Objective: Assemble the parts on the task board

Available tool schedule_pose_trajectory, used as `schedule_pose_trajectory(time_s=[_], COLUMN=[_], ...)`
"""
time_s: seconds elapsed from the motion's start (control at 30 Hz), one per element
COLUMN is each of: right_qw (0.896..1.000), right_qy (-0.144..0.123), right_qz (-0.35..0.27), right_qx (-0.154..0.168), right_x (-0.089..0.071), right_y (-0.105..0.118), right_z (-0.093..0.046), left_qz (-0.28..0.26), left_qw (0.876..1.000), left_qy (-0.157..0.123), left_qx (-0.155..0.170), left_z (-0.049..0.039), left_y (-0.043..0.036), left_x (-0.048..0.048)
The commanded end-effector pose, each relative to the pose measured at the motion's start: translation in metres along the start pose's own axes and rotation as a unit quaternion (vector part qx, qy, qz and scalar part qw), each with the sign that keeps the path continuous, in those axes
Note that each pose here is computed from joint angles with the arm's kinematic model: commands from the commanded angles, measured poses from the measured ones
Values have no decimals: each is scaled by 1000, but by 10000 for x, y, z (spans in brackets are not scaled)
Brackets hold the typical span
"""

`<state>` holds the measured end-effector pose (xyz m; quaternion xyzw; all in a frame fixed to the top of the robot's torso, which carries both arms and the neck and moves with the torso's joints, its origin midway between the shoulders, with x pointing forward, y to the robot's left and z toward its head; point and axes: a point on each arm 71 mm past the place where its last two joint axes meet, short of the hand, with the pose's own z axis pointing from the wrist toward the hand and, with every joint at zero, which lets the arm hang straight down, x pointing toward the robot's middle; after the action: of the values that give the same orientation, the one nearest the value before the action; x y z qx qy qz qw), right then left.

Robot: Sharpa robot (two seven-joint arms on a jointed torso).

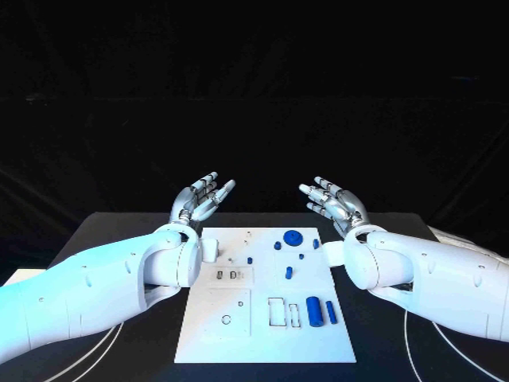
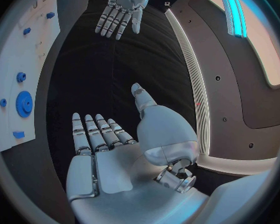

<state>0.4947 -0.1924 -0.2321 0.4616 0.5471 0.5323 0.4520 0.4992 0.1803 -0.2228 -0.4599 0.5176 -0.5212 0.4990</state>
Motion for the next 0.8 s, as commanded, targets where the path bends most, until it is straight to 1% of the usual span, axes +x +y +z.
schedule_pose_trajectory(time_s=[0.03, 0.13, 0.23, 0.37, 0.4, 0.5, 0.67, 0.8], right_qw=[994, 991, 988, 987, 981, 977, 964, 950], right_qy=[107, 132, 150, 157, 105, 100, 101, 108], right_qz=[-1, -6, -10, -12, -148, -175, -225, -268], right_qx=[14, 20, 25, 27, -62, -76, -99, -115], right_x=[121, 129, 134, 136, -188, -241, -295, -302], right_y=[-19, -29, -36, -39, 206, 265, 372, 450], right_z=[42, 82, 110, 120, 200, 211, 226, 247], left_qz=[1, 1, 1, 1, -9, -11, -15, -17], left_qw=[999, 999, 999, 999, 998, 998, 998, 997], left_qy=[33, 33, 33, 33, 49, 54, 62, 67], left_qx=[13, 13, 13, 13, 30, 31, 26, 23], left_z=[3, 3, 3, 3, -51, -60, -103, -151], left_y=[-24, -24, -24, -24, -122, -141, -187, -224], left_x=[53, 53, 53, 53, -109, -125, -163, -185])
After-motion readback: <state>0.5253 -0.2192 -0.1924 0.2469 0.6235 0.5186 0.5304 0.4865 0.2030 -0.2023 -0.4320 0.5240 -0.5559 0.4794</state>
